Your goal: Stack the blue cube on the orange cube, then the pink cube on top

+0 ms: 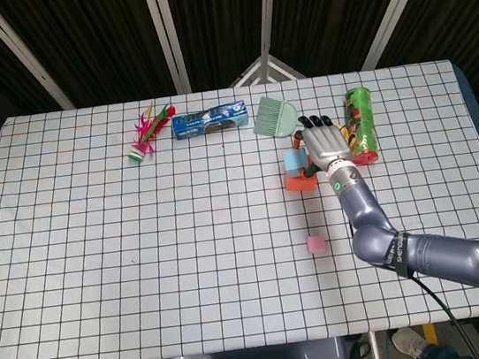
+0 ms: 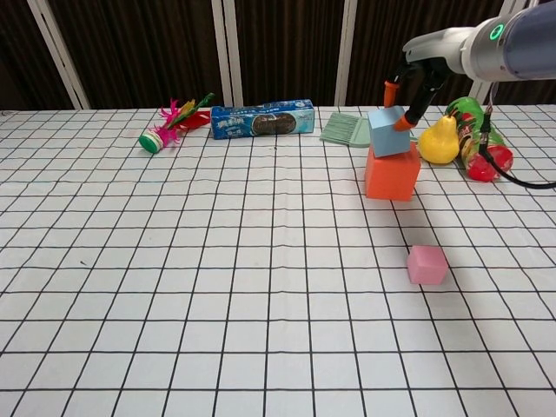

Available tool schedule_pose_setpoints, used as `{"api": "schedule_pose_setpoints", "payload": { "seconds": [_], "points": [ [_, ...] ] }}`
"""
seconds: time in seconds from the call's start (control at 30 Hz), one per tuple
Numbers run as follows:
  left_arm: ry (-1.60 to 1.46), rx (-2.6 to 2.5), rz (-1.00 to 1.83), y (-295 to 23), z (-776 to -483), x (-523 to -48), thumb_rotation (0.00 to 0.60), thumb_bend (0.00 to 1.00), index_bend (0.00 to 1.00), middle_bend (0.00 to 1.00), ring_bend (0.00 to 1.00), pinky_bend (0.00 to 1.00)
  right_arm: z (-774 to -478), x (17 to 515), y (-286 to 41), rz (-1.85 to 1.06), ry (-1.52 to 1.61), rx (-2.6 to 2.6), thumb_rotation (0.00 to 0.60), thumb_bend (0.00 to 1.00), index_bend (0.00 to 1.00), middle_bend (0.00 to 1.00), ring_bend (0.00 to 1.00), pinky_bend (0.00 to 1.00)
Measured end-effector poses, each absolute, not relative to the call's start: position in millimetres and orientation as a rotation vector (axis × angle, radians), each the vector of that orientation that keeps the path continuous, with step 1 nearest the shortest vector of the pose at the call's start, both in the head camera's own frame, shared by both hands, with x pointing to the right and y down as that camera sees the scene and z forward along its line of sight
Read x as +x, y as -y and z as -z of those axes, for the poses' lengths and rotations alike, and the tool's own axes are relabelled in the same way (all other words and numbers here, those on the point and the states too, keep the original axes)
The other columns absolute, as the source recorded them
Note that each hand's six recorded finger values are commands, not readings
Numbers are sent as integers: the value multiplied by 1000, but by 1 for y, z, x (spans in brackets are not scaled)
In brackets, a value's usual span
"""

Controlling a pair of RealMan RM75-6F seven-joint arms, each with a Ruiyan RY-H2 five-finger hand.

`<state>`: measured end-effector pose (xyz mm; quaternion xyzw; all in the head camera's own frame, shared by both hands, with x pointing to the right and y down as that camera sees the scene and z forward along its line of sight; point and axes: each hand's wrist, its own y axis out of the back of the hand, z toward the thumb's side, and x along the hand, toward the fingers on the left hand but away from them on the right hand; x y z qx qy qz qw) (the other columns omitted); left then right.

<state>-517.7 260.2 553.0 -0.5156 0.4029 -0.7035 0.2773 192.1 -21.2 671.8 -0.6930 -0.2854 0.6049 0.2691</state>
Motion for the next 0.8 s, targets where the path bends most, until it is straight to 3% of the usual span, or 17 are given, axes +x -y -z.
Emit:
{"api": "schedule_pose_setpoints", "payload": {
  "seconds": [0.8],
  "points": [
    [-1080, -1380, 1891, -260, -553, -517, 600, 206, 216, 6, 0, 18, -675, 199, 21, -1649, 766, -1868, 600, 362, 439, 87, 18, 0]
  ]
}}
